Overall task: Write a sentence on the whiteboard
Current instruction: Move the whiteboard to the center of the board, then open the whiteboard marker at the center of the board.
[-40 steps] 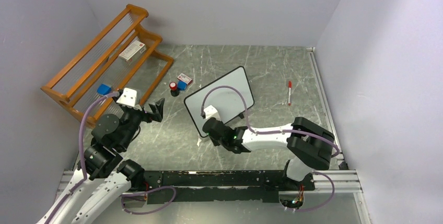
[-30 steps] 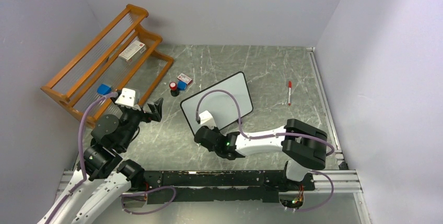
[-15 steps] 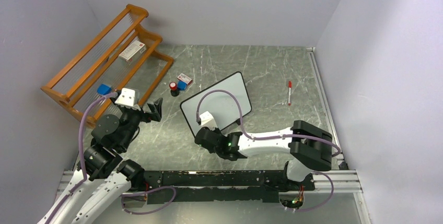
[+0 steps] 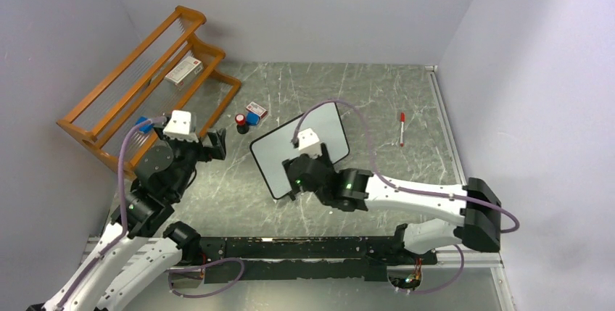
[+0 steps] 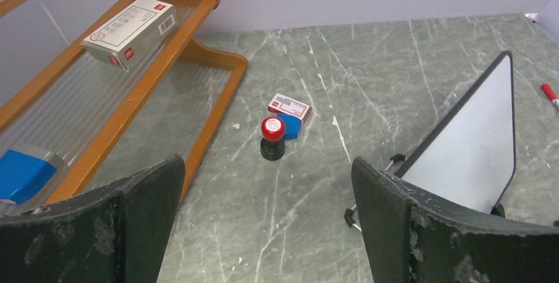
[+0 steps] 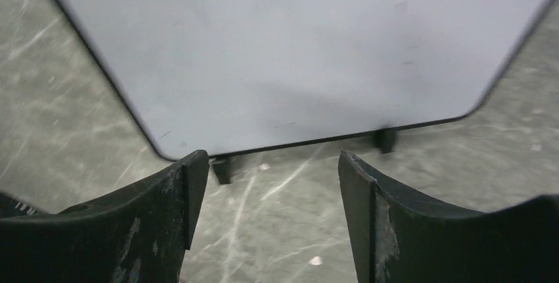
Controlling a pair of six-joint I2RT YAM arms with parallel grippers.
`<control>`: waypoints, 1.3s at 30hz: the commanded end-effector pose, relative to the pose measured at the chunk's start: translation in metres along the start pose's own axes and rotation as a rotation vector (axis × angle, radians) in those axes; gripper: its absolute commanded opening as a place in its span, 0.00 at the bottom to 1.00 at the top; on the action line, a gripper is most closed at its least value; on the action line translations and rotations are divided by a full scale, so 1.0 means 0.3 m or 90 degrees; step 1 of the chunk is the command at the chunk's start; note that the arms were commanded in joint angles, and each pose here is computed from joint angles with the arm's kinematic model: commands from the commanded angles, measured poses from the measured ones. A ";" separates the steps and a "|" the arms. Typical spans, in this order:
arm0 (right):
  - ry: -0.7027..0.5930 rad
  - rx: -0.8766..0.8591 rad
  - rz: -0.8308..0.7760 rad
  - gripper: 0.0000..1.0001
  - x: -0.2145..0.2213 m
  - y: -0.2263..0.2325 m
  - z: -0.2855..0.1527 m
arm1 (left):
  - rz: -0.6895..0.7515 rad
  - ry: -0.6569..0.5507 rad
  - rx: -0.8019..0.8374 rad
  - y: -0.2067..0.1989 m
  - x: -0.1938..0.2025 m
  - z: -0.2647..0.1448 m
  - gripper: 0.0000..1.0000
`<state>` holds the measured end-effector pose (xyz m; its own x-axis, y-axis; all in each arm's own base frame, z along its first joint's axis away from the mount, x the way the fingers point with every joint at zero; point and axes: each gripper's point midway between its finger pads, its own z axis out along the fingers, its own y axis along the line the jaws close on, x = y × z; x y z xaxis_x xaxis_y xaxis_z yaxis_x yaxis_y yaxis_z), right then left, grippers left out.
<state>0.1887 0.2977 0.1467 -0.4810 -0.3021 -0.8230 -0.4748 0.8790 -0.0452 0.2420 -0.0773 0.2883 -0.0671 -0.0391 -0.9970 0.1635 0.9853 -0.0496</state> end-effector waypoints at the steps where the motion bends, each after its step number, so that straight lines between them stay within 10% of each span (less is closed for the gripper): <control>1: -0.031 0.096 0.038 0.79 -0.091 -0.199 -0.034 | -0.024 -0.021 -0.041 0.011 -0.096 0.048 1.00; 10: -0.096 0.234 0.164 0.99 -0.211 -0.592 -0.077 | -0.012 0.009 -0.033 -0.067 -0.159 0.203 1.00; 23: 0.010 0.381 0.333 0.99 -0.037 -1.069 0.030 | 0.009 0.057 0.038 -0.115 -0.067 0.318 1.00; 39: 0.115 0.422 0.483 0.59 0.279 -1.372 0.215 | 0.033 0.040 0.055 -0.108 -0.025 0.291 1.00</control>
<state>0.3742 -0.0554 0.0672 -0.6394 0.3870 -0.6644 0.4734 0.8790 0.0564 0.3218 -0.1269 0.2790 -0.1808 0.0358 -0.9829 0.2585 0.9659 -0.0123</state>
